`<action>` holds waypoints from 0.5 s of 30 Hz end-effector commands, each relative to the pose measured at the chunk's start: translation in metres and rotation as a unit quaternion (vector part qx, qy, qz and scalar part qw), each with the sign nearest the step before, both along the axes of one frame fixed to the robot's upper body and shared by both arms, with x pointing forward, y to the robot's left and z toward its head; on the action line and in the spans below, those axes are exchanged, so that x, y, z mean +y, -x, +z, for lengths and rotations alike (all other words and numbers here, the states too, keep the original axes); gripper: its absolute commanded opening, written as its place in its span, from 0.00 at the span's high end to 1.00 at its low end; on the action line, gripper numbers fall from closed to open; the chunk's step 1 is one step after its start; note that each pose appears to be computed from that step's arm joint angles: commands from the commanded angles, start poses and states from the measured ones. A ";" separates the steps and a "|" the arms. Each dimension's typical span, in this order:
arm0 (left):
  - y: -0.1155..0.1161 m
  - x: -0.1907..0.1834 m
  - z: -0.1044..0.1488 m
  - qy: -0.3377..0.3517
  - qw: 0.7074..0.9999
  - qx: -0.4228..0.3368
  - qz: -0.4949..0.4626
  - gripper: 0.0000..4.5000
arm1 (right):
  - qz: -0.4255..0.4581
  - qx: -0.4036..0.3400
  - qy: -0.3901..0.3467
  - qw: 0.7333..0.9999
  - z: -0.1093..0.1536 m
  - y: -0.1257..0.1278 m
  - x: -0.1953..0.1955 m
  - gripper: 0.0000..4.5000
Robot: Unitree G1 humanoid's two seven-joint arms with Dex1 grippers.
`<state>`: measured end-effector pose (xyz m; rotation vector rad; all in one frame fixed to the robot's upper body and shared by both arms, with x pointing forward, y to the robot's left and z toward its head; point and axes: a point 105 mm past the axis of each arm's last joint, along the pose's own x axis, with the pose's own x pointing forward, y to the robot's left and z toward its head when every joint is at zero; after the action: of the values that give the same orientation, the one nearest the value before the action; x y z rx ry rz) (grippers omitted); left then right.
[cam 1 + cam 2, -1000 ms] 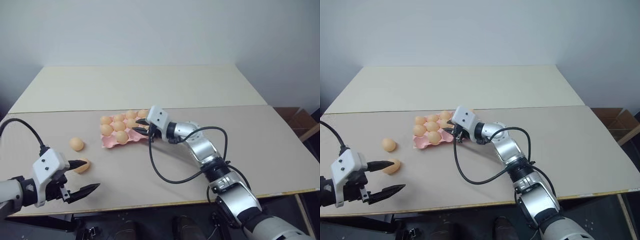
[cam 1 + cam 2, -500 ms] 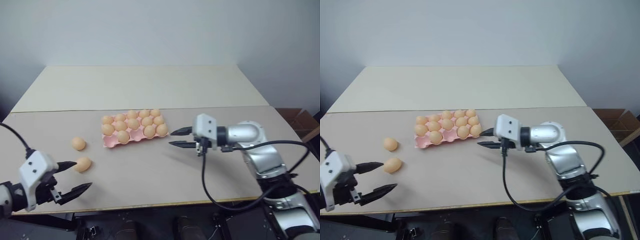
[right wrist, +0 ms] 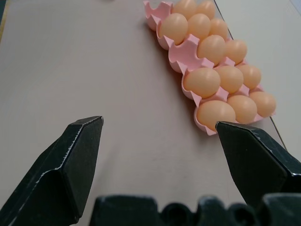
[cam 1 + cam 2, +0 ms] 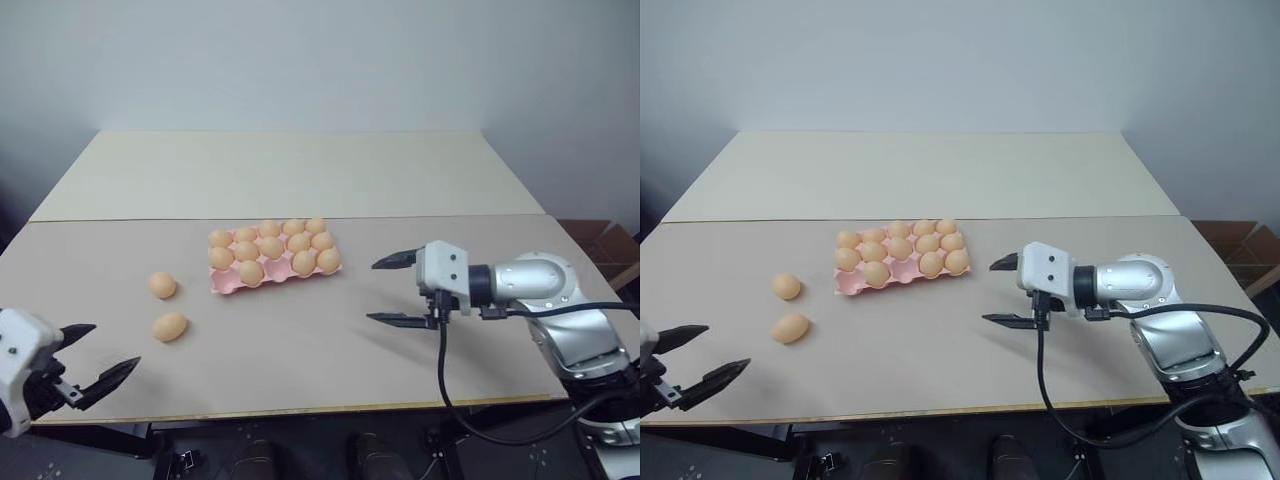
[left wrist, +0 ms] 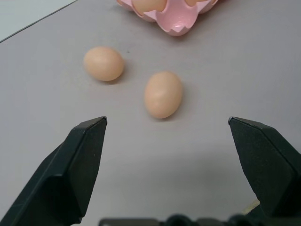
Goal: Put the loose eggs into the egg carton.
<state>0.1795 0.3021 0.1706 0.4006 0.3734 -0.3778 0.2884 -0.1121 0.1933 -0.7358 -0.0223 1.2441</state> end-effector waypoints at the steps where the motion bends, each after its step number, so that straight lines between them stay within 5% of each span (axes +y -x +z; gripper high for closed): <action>1: -0.003 0.002 0.006 -0.007 1.000 -0.014 0.010 0.00 | -0.002 -0.016 -0.005 1.000 0.011 0.004 -0.004 0.01; 15: -0.074 -0.010 -0.027 0.066 0.997 -0.030 0.008 0.00 | -0.022 -0.019 0.004 1.000 0.005 0.011 -0.006 0.01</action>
<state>0.2495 0.2927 0.1423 0.2435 0.2998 -0.3657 0.2808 -0.1172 0.1862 -0.7304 0.0104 1.2090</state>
